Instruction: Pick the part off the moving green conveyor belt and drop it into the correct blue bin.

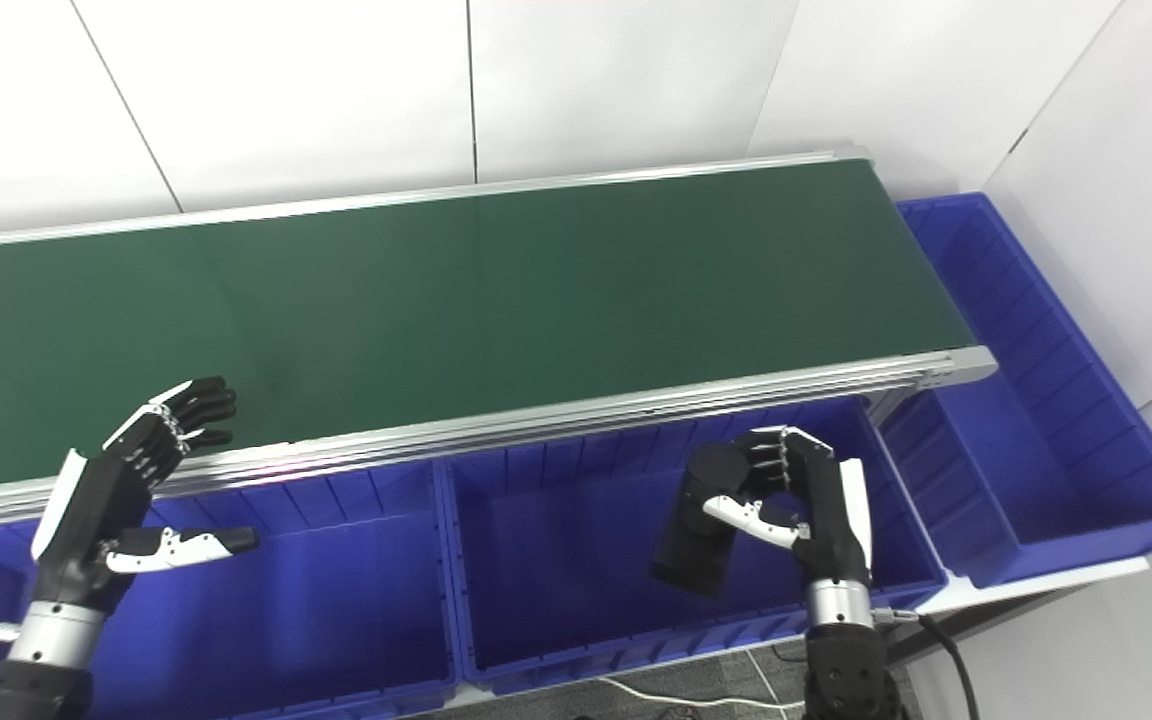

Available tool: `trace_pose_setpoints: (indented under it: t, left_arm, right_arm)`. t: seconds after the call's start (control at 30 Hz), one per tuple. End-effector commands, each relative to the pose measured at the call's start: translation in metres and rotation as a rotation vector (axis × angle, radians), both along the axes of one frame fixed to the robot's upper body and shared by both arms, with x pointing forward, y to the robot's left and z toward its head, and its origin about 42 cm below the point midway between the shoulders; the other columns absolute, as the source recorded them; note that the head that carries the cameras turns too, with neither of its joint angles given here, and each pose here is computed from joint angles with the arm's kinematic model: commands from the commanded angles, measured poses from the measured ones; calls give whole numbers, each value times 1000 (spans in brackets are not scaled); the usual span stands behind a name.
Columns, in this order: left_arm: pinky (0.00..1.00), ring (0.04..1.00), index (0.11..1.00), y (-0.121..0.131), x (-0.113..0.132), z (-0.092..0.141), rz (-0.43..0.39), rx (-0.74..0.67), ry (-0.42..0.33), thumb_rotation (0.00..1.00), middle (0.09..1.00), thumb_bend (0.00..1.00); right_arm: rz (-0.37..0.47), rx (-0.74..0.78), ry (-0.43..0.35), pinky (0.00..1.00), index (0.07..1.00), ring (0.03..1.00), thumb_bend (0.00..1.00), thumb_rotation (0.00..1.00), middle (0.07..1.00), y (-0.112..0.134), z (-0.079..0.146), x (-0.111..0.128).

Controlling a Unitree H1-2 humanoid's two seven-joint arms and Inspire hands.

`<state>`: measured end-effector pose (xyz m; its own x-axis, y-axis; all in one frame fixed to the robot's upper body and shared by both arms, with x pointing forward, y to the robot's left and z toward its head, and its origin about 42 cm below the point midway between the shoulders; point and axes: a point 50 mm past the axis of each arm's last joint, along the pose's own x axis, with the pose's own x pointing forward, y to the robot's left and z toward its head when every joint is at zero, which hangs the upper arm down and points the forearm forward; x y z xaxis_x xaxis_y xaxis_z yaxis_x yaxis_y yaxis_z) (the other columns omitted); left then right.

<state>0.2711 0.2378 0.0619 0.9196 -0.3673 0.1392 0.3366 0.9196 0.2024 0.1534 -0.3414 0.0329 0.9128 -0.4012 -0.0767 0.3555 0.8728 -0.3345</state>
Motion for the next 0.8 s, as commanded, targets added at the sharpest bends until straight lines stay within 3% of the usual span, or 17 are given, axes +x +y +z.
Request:
trace_pose_setpoints:
  t: [0.0, 0.13, 0.57, 0.6, 0.63, 0.77]
  left_arm:
    - [738, 807, 810, -1, 5, 11, -12, -12, -65, 177, 814, 993]
    - [735, 807, 808, -1, 4, 11, -8, -10, -63, 182, 811, 998]
    - [731, 806, 811, -2, 2, 12, -9, -8, -69, 180, 814, 989]
    - [731, 807, 811, -2, 2, 12, -11, -9, -69, 179, 815, 988]
    - [733, 808, 812, -2, 2, 12, -12, -11, -69, 175, 815, 986]
    - [736, 806, 808, -2, 1, 13, -12, -12, -68, 168, 814, 988]
  right_arm:
    - [8, -34, -90, 439, 503, 447, 521, 0, 488, -5, 15, 4]
    - [11, -35, -91, 505, 513, 486, 524, 0, 479, -4, 17, 3]
    - [35, -34, -94, 523, 510, 532, 529, 1, 482, -4, 17, 1]
    - [42, -26, -99, 511, 563, 537, 745, 12, 538, -4, 16, 0]
    - [48, -22, -101, 507, 616, 557, 891, 23, 597, -4, 17, 0]
    - [63, -11, -103, 576, 720, 647, 996, 51, 721, -2, 18, 0]
